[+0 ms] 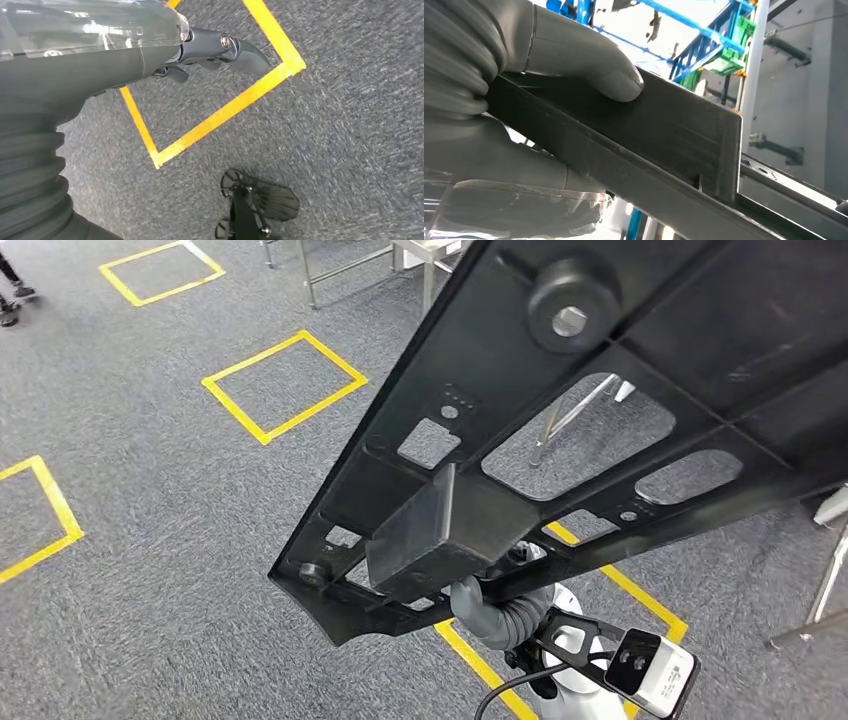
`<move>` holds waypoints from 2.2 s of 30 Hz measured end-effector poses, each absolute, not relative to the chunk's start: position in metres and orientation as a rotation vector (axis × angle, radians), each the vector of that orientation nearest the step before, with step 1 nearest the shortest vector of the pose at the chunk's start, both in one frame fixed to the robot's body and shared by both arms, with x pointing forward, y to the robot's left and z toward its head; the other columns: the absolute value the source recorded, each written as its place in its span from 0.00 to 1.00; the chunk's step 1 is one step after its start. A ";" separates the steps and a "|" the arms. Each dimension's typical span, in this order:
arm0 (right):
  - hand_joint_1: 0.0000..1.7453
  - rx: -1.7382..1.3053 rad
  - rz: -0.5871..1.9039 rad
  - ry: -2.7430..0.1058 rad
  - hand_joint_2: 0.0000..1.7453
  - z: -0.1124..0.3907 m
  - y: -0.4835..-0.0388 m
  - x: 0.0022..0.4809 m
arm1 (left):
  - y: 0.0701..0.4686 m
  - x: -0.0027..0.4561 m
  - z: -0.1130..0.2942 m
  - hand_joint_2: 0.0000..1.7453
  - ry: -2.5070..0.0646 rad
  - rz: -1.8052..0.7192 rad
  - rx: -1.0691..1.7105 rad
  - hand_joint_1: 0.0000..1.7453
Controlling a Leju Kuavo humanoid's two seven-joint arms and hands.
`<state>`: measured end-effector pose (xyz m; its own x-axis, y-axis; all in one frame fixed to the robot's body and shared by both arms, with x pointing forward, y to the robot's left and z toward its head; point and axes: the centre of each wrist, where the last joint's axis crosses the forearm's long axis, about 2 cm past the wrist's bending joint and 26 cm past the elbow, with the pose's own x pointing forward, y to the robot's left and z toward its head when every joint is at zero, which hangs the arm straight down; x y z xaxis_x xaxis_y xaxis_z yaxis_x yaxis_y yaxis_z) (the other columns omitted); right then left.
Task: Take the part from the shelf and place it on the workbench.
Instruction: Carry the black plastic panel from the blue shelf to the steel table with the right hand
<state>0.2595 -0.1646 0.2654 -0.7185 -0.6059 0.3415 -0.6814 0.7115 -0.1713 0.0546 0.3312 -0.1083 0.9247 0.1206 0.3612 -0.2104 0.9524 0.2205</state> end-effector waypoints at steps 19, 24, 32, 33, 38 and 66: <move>0.98 1.019 0.442 -2.627 1.00 0.257 -0.165 0.255 | 0.332 0.052 -0.109 1.00 -0.382 0.230 0.257 0.00; 0.98 1.039 0.447 -2.622 1.00 0.257 -0.163 0.254 | 0.333 0.053 -0.108 1.00 -0.384 0.237 0.258 0.00; 0.98 1.052 0.443 -2.620 1.00 0.258 -0.163 0.255 | 0.332 0.053 -0.108 1.00 -0.383 0.249 0.257 0.00; 0.98 1.054 0.443 -2.616 1.00 0.257 -0.163 0.255 | 0.332 0.052 -0.109 1.00 -0.382 0.249 0.258 0.00; 0.98 1.062 0.453 -2.607 1.00 0.255 -0.163 0.255 | 0.332 0.054 -0.108 1.00 -0.385 0.249 0.256 0.00; 0.98 1.055 0.464 -2.606 1.00 0.255 -0.167 0.257 | 0.330 0.057 -0.108 1.00 -0.431 0.245 0.228 0.00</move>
